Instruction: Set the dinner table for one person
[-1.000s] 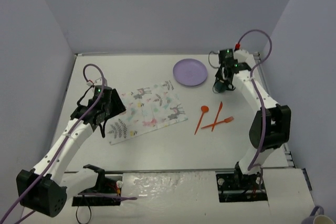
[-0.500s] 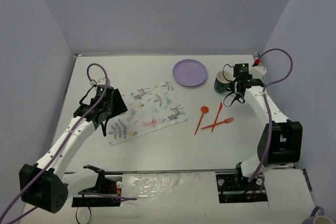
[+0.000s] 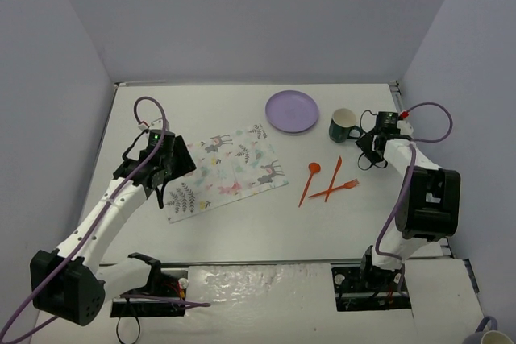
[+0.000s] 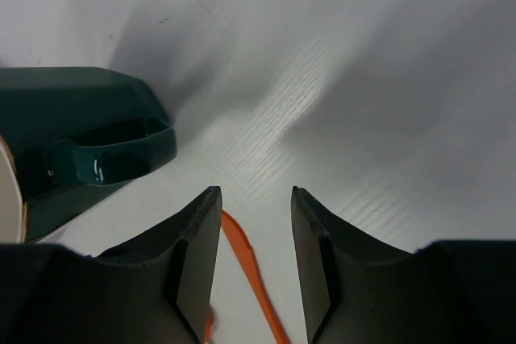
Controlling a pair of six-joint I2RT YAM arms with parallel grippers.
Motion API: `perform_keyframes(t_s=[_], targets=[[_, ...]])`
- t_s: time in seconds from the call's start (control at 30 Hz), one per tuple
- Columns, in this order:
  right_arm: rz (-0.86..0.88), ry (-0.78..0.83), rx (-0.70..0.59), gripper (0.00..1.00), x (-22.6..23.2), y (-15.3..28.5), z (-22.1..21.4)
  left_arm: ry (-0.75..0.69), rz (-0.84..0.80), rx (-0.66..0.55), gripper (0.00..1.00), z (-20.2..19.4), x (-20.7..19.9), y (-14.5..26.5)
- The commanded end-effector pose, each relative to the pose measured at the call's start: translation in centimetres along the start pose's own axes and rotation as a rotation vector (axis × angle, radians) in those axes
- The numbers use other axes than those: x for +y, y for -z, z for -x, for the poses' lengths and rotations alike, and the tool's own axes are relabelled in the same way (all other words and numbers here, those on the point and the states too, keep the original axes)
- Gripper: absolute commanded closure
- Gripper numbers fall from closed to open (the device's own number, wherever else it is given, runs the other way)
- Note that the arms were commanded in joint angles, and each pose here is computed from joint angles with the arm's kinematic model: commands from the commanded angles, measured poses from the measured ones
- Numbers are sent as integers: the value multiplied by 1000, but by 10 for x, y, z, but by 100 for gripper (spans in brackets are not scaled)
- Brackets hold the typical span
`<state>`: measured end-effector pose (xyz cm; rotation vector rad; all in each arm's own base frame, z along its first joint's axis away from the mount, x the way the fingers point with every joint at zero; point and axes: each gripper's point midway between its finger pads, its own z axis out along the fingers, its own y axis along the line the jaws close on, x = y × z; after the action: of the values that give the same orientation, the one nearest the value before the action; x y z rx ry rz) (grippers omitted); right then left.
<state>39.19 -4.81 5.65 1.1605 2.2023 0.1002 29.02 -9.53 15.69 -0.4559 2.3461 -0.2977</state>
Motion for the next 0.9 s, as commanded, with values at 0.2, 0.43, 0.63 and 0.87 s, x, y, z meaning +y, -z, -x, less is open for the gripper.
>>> perform_keyframes(t_s=[0.2, 0.43, 0.63, 0.87], targets=[[242, -225, 24, 66, 11, -2, 1, -9, -28, -55, 50, 17, -11, -4], [349, -190, -27, 64, 34, 15, 21, -11, -23, -56, 51, 17, -11, -6], [465, -149, -63, 62, 67, 42, 44, -9, -22, -58, 51, 17, -11, -6], [506, -135, -57, 60, 98, 49, 54, 0, -40, -49, 51, 16, -15, -10]])
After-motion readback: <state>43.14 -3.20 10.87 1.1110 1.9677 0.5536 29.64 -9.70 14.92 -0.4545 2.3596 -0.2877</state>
